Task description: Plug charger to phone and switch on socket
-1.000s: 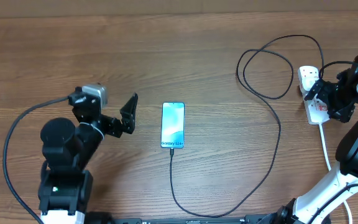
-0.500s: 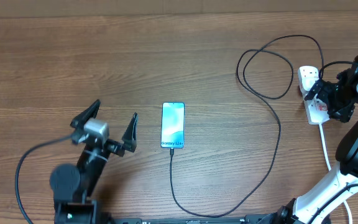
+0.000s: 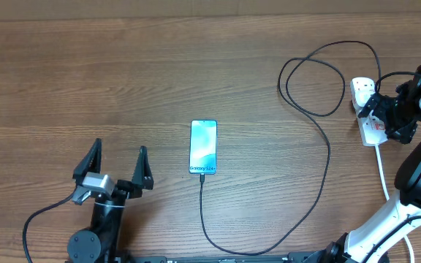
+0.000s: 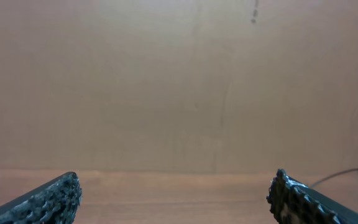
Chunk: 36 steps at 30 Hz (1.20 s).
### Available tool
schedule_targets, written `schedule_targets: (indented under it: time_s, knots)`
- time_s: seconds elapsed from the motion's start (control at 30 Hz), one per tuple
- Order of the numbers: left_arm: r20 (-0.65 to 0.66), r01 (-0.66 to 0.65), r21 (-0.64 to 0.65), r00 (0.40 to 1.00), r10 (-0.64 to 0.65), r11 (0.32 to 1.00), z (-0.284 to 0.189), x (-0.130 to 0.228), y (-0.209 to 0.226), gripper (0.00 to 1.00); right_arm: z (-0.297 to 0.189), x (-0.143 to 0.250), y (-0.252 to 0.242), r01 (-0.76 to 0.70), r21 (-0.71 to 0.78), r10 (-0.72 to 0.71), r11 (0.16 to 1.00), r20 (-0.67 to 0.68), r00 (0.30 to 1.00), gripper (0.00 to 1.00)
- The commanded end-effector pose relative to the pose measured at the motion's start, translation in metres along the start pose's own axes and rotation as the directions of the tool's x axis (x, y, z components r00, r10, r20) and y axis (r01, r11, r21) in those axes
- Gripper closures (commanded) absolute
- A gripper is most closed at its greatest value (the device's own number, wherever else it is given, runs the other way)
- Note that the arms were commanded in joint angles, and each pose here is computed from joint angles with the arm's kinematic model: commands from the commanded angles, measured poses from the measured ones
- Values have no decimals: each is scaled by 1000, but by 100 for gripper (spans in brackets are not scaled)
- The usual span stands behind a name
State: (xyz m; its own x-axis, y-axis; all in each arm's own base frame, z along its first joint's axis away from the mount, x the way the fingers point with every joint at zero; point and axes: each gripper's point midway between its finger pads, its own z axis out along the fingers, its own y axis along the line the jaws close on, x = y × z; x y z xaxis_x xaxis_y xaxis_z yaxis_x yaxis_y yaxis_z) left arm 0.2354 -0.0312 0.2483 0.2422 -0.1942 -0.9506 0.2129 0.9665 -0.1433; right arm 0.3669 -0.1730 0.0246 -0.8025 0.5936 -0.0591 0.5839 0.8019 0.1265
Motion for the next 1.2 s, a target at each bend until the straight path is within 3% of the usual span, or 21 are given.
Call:
schedule_targets:
  time_s: [0.0, 0.3, 0.57, 0.77, 1.17]
  knots:
    - [17, 18, -45, 1000, -18, 999, -2, 2, 9, 0, -3, -8, 5, 10, -12, -10, 1000, 19, 1000, 0]
    - [-121, -4, -82, 993, -5, 997, -5, 36, 18, 0, -3, -8, 5, 10, -12, -10, 1000, 19, 1000, 0]
    - [-335, -123, -78, 938, 90, 989, -17, 86, 25, 0, -3, -8, 5, 10, -12, -10, 1000, 19, 1000, 0]
    - [-350, -200, -95, 924, 156, 975, -19, 87, 33, 1, -3, -8, 5, 10, -12, -10, 1000, 19, 1000, 0]
    - [-346, -197, -80, 925, 158, 977, -18, 86, 31, 1, -3, -8, 5, 10, -12, -10, 1000, 19, 1000, 0]
